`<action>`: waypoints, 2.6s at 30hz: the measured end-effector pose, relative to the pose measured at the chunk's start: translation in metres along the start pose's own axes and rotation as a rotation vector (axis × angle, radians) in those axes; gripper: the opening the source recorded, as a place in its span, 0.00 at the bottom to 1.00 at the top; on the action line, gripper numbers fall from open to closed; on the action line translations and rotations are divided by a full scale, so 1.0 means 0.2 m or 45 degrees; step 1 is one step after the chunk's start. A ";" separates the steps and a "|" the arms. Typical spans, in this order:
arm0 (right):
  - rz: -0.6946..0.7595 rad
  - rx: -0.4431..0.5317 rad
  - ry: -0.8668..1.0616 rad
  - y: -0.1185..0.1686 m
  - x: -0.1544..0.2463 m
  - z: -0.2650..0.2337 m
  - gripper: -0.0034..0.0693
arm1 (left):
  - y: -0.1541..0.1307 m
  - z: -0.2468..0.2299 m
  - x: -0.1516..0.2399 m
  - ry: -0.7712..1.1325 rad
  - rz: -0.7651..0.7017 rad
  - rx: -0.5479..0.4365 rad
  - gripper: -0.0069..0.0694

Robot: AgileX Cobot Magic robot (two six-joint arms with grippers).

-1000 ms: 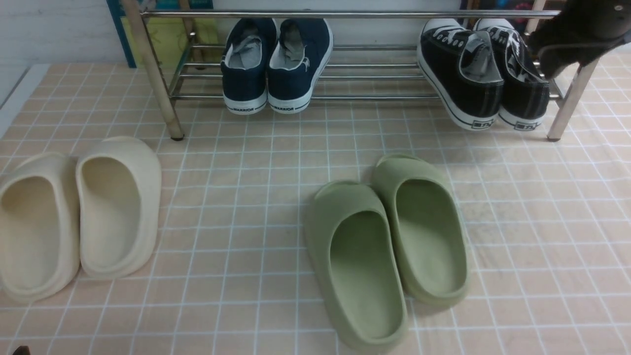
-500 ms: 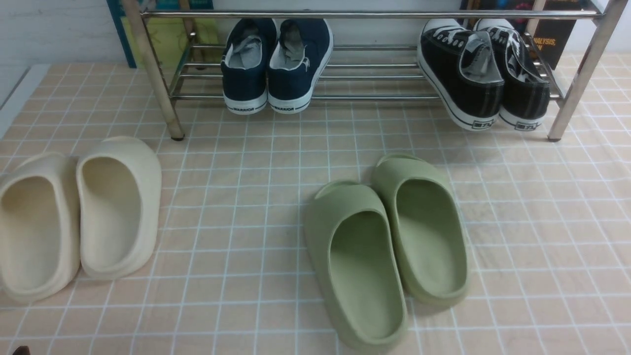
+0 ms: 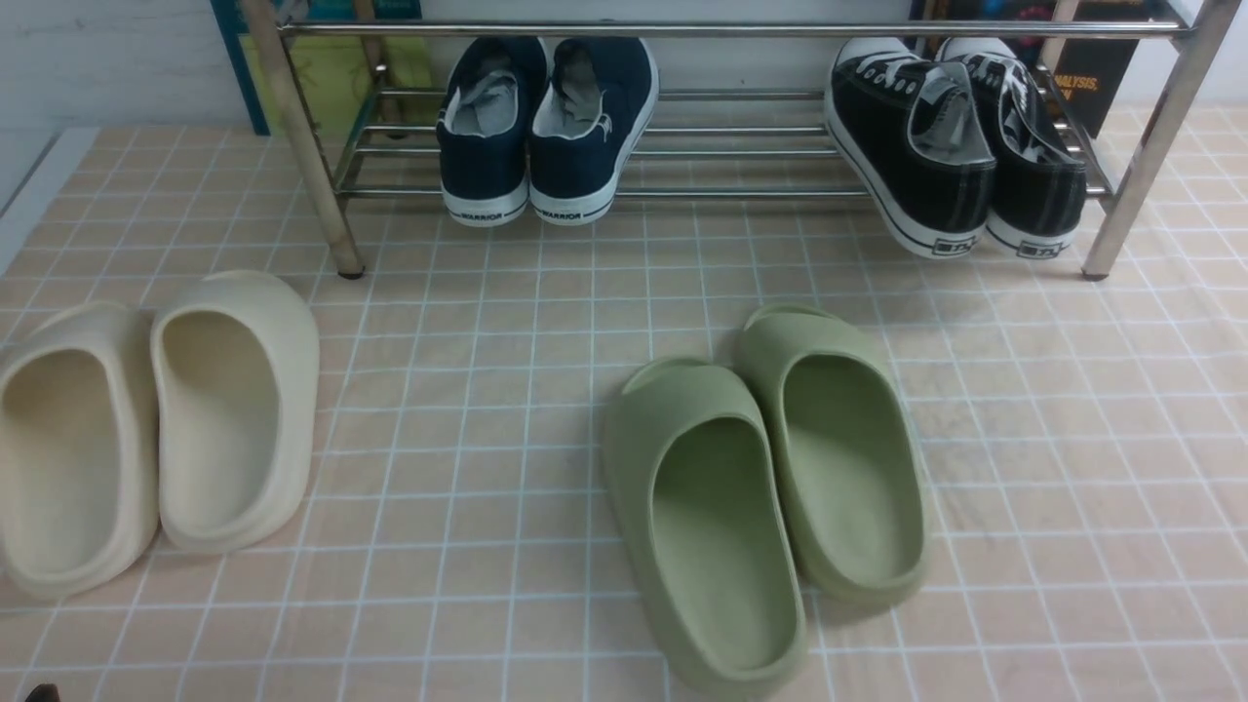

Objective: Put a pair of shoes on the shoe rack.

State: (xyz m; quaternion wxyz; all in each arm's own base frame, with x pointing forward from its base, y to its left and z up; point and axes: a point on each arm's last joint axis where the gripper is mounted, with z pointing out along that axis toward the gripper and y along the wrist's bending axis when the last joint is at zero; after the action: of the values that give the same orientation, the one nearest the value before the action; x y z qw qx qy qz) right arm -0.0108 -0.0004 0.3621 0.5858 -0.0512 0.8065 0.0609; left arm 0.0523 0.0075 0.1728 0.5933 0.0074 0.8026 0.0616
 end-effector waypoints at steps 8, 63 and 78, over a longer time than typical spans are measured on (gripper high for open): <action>0.059 -0.026 0.020 0.01 0.02 0.02 0.02 | 0.00 0.00 0.00 0.000 0.000 0.000 0.40; 0.127 0.245 -0.053 -0.09 0.79 0.58 0.03 | 0.00 0.00 0.00 0.000 0.000 0.000 0.40; 0.127 0.245 -0.053 -0.09 0.79 0.58 0.03 | 0.00 0.00 0.00 0.000 0.000 0.000 0.40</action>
State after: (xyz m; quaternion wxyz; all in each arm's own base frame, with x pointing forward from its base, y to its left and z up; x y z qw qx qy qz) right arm 0.0528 -0.0023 0.1755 0.6009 0.0466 0.7978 0.0133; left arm 0.0523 0.0075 0.1728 0.5933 0.0074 0.8026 0.0616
